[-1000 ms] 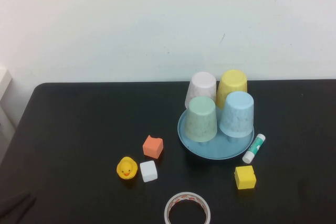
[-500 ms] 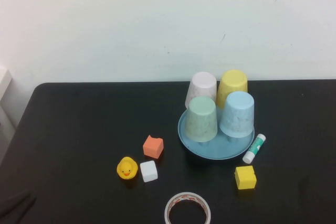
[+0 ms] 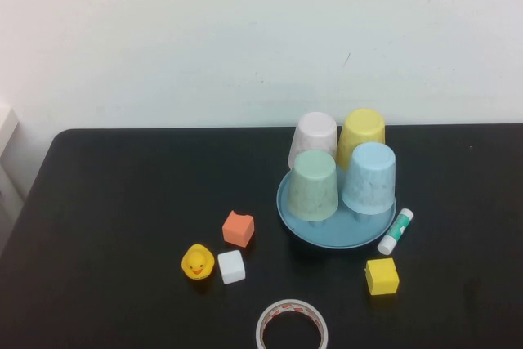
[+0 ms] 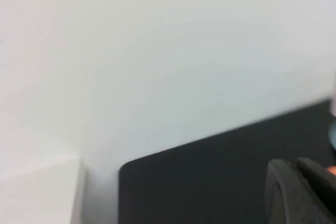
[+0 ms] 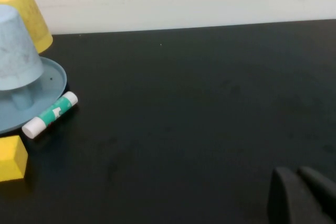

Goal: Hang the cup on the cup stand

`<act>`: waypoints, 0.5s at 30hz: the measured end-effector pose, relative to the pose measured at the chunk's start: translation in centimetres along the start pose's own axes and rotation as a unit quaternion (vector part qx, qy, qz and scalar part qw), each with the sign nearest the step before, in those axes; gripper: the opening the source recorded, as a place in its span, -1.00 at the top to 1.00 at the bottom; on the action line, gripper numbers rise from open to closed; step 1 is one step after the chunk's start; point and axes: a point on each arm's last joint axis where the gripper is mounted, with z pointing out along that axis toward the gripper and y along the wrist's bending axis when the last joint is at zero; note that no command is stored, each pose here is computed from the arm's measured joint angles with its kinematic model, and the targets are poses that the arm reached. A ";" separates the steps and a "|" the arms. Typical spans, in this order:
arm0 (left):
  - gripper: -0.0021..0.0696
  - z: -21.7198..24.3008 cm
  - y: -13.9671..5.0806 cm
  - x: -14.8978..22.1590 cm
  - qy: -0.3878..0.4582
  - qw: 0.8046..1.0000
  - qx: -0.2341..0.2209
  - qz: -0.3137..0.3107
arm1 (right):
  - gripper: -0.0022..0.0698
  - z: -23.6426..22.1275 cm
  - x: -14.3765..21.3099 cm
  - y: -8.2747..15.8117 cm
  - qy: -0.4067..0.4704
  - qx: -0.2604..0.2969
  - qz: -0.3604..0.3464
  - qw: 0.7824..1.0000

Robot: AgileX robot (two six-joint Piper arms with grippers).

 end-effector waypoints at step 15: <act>0.95 1.7 -1.4 11.0 0.082 0.989 -0.055 -0.109 | 0.94 0.0 0.0 0.0 0.000 0.000 0.000 1.000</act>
